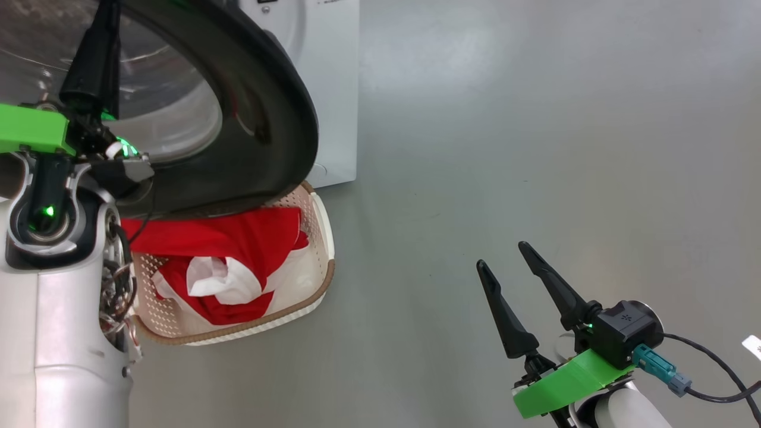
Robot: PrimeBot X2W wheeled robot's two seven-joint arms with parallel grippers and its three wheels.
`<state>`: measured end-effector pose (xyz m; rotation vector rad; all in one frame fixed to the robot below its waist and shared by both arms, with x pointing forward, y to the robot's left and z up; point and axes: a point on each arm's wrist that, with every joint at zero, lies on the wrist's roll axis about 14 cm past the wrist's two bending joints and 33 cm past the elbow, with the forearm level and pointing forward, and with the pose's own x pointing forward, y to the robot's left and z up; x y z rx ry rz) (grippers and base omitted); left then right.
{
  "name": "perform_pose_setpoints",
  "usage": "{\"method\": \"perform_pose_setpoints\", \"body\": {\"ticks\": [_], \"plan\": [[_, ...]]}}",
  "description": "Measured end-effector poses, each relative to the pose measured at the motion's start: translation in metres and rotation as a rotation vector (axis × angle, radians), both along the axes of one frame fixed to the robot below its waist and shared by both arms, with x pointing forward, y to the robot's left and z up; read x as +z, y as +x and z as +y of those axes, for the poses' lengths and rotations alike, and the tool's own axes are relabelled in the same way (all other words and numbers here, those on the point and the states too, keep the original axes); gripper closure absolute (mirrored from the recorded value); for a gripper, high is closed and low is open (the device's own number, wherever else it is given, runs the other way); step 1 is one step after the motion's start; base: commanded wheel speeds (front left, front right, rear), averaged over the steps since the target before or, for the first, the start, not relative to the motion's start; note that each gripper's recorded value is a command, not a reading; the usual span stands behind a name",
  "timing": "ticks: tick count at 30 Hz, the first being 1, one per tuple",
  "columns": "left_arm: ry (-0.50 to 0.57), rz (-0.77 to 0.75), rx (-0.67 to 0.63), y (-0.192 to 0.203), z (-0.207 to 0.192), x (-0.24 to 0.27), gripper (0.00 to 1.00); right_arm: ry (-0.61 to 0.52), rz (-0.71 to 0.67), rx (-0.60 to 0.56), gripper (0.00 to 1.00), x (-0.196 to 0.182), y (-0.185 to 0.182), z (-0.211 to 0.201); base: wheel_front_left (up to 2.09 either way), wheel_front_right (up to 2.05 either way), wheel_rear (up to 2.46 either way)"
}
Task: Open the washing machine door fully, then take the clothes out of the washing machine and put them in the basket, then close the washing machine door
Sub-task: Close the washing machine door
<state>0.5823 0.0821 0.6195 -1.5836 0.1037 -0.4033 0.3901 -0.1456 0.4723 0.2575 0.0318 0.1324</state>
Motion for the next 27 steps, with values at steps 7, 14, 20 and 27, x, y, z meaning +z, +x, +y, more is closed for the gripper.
{"method": "perform_pose_setpoints", "body": {"ticks": [7, 14, 20, 27], "plan": [[-0.009, 0.006, -0.005, 0.011, -0.006, -0.005, 1.00, -0.006, 0.001, -0.006, 0.00, 0.000, 0.003, -0.003, 0.00, 0.00, 0.00], [-0.004, -0.003, -0.020, 0.011, -0.006, -0.002, 1.00, -0.003, -0.001, 0.002, 0.00, 0.000, 0.005, 0.000, 0.00, 0.00, 0.00], [-0.002, -0.044, -0.018, -0.001, 0.005, 0.010, 0.00, 0.011, -0.010, 0.020, 0.00, 0.002, 0.010, 0.007, 0.00, 0.00, 0.00], [0.019, -0.018, 0.028, -0.026, 0.028, -0.005, 0.00, 0.021, -0.032, 0.040, 0.00, 0.007, 0.014, 0.014, 0.00, 0.00, 0.00]]}}
